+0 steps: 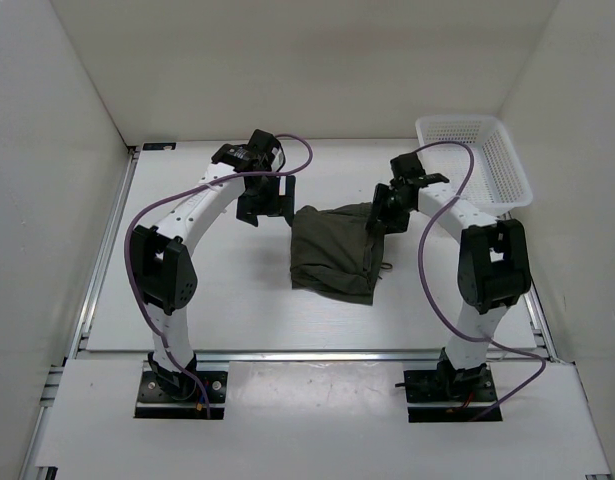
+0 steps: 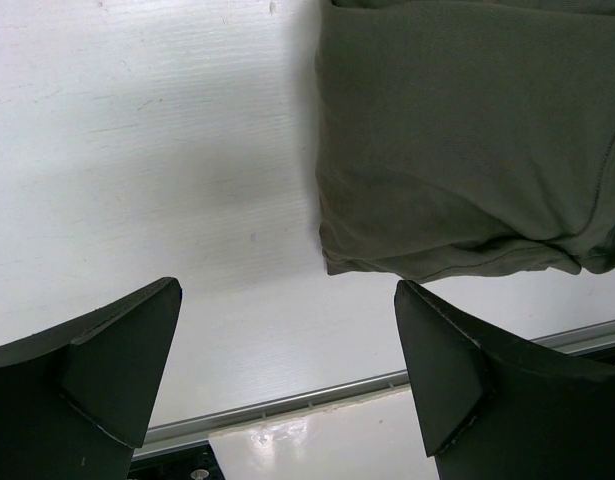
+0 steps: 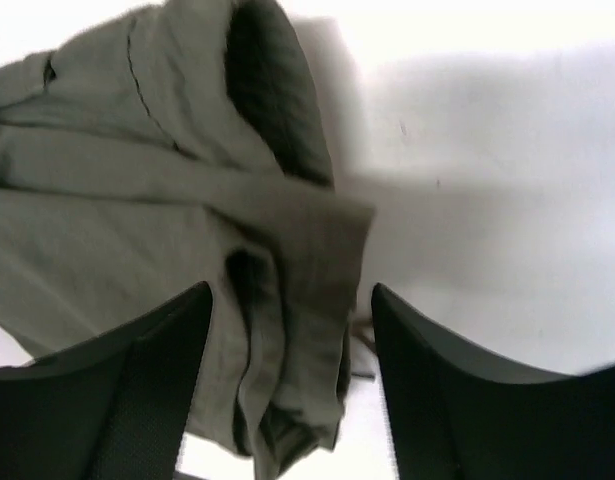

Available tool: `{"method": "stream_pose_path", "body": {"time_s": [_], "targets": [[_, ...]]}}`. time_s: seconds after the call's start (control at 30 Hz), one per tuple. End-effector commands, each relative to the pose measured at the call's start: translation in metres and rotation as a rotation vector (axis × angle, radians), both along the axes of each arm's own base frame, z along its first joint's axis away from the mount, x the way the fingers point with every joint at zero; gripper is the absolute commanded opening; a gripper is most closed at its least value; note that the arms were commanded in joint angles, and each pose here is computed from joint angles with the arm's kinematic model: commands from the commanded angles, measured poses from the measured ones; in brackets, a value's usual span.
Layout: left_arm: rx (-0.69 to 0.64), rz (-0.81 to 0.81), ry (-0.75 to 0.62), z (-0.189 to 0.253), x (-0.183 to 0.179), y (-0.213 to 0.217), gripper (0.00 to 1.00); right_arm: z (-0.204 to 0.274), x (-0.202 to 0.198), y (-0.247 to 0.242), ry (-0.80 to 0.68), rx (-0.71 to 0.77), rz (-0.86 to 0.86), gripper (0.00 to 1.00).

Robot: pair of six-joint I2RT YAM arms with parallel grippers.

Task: Fold and stack the shorts
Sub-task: Fold the shorts

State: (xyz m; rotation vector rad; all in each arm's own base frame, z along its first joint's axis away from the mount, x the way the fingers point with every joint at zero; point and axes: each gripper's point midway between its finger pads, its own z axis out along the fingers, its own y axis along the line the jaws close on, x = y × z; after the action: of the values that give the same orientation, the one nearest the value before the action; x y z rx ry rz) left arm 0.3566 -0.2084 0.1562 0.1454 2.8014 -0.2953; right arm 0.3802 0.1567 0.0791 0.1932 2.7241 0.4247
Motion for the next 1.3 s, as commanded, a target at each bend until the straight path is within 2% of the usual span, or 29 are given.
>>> {"method": "stream_pose_path", "body": {"time_s": [0.0, 0.03, 0.13, 0.2, 0.23, 0.4, 0.53, 0.57, 0.63, 0.83, 1.03, 1.27], "targets": [[-0.023, -0.005, -0.055, 0.022, -0.002, 0.002, 0.99, 0.011, 0.017, 0.009, -0.046, 0.038, 0.021, 0.58], [-0.023, -0.005, -0.055, 0.022, -0.002, 0.002, 0.99, 0.011, 0.017, 0.009, -0.046, 0.038, 0.021, 0.47], [-0.023, -0.005, -0.055, 0.022, -0.002, 0.002, 0.99, 0.011, 0.017, 0.009, -0.046, 0.038, 0.021, 0.36], [-0.019, -0.005, -0.047, 0.018, -0.001, 0.002, 0.99, 0.014, 0.02, 0.009, -0.054, 0.04, 0.021, 0.39], [-0.014, -0.005, -0.037, 0.014, -0.001, 0.002, 0.99, 0.013, 0.019, 0.007, -0.049, 0.028, 0.015, 0.48], [-0.026, -0.008, -0.042, 0.017, 0.0, 0.0, 0.99, 0.006, 0.021, 0.012, -0.036, 0.024, 0.024, 0.51], [-0.026, -0.008, -0.042, 0.017, 0.0, 0.0, 0.99, 0.001, 0.021, 0.017, -0.026, 0.026, 0.045, 0.24], [-0.026, -0.008, -0.042, 0.017, 0.0, 0.0, 0.99, 0.006, 0.02, 0.021, -0.037, 0.029, 0.055, 0.11], [-0.021, -0.008, -0.032, 0.014, -0.002, 0.0, 0.99, 0.011, 0.017, 0.022, -0.046, 0.022, 0.059, 0.0], [-0.009, -0.001, -0.048, 0.017, 0.0, 0.004, 0.99, 0.072, 0.009, 0.026, -0.171, 0.02, 0.058, 0.0], [0.002, 0.014, -0.056, 0.019, 0.004, 0.013, 0.99, 0.121, 0.025, 0.038, -0.29, 0.027, 0.062, 0.0], [-0.006, 0.02, -0.052, 0.022, 0.005, 0.015, 0.99, 0.118, 0.073, 0.047, -0.307, 0.004, 0.034, 0.0]]}}
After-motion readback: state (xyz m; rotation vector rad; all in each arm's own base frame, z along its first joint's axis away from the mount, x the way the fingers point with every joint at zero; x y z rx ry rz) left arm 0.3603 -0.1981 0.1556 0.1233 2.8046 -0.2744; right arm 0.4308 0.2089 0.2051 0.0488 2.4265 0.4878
